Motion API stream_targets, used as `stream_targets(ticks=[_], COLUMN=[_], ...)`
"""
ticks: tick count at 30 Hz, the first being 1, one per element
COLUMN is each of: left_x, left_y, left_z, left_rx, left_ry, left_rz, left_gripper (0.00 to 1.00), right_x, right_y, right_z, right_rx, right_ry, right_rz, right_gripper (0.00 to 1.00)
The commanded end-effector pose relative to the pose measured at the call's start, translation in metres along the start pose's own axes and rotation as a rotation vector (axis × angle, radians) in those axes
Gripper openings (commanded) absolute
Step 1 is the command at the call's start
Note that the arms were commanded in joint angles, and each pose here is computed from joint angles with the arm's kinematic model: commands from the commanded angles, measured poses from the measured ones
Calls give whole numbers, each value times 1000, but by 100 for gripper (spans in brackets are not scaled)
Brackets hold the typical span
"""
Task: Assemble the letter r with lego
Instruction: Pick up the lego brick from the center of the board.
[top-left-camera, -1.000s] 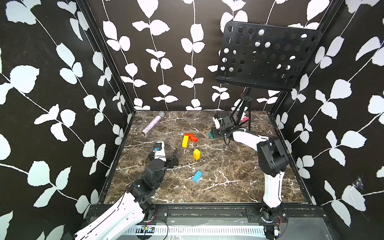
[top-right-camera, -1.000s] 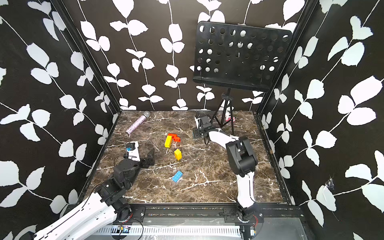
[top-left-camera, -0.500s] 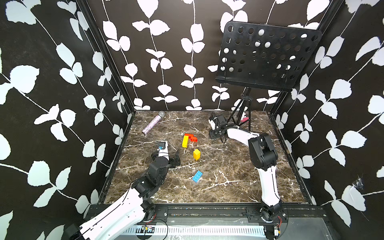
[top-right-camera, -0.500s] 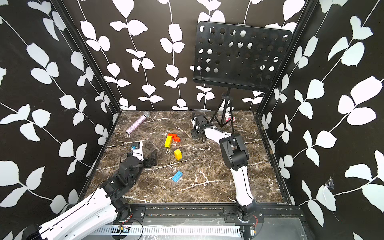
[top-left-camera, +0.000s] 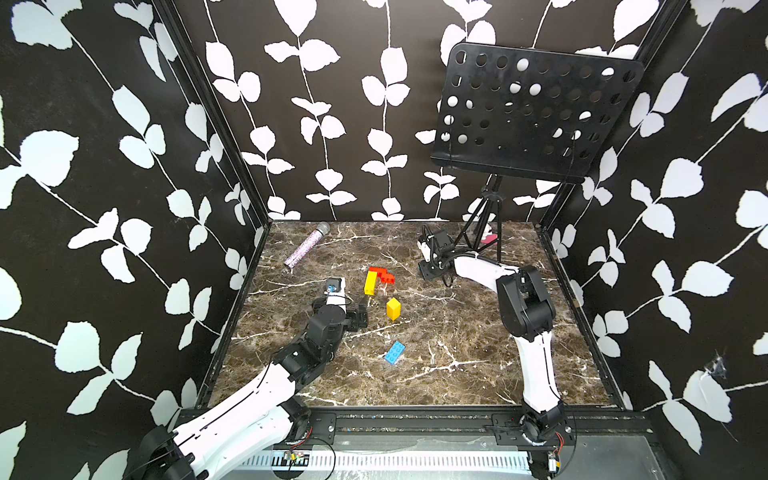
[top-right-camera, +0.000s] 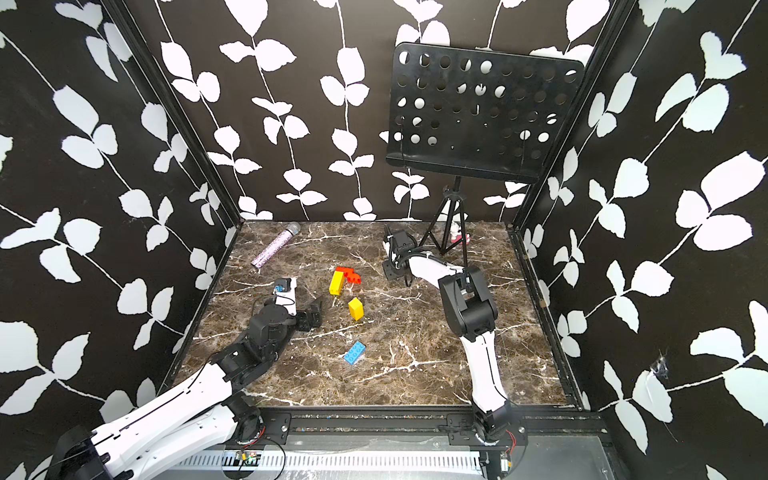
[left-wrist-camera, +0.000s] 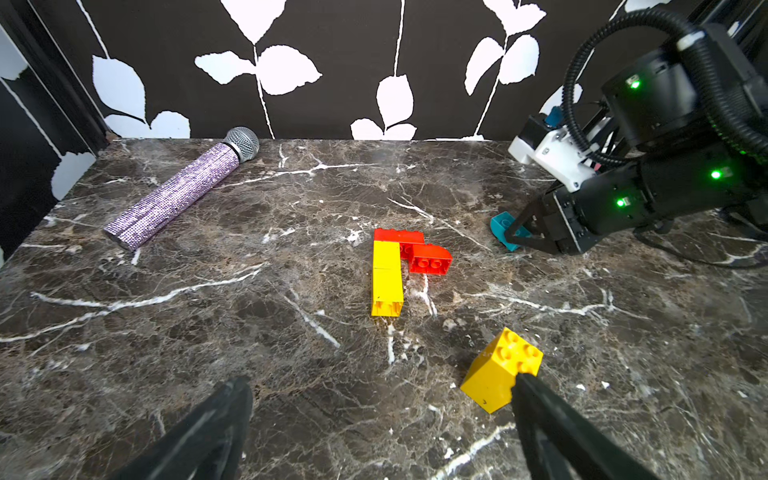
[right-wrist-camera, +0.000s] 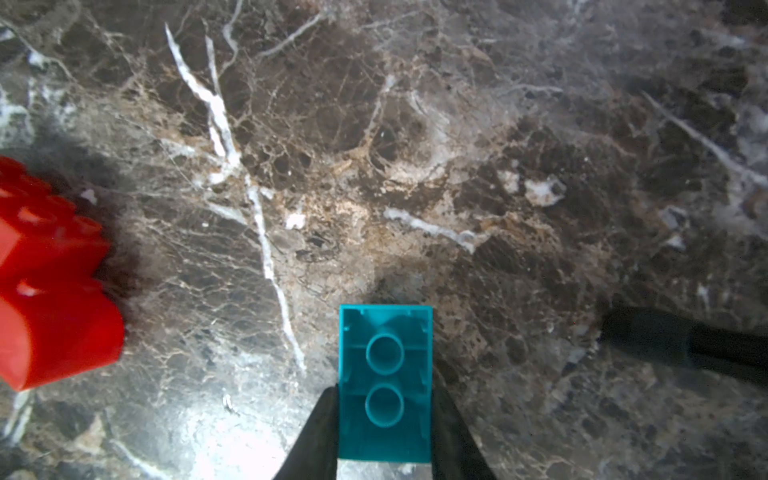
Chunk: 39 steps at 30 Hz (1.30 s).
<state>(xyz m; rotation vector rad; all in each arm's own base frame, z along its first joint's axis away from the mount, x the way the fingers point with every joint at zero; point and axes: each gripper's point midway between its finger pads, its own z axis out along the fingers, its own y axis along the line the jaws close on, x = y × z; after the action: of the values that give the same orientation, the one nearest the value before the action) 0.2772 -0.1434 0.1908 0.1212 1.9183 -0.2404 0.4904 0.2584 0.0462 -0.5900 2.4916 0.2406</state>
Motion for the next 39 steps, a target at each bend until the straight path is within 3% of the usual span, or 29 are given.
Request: stream_targets(ticks=[1, 5, 8, 13, 19, 21, 24, 27, 39], left_x=[-25, -43, -61, -90, -97, -99, -101, -98, -83], left_y=[-11, -27, -47, -89, -148, -159, -175, -190, -216], left_z=[-1, 2, 4, 0, -22, -24, -29, -30, -18], left_rx=[42, 96, 176, 347, 540, 560, 575, 594, 715], left_ry=[-51, -63, -108, -347, -620, -661, -725, -752, -700], left_rz=[6, 74, 159, 355, 727, 764, 810, 846, 842], left_gripper=[99, 99, 99, 99, 96, 95, 93, 92, 86], right_x=[-4, -18, -28, -33, -9, -2, 8, 15, 18], right_y=[-4, 1, 12, 41, 63, 73, 86, 87, 102], right_z=[-2, -35, -82, -175, -244, -259, -270, -266, -291], right_rx=[6, -50, -137, -403, -660, -746, -846, -859, -975], right_ry=[1, -57, -141, -301, -323, -325, -296, -265, -287], right_rz=[-16, 12, 64, 160, 183, 166, 144, 166, 157], right_gripper=[21, 16, 15, 14, 14, 15, 15, 15, 15])
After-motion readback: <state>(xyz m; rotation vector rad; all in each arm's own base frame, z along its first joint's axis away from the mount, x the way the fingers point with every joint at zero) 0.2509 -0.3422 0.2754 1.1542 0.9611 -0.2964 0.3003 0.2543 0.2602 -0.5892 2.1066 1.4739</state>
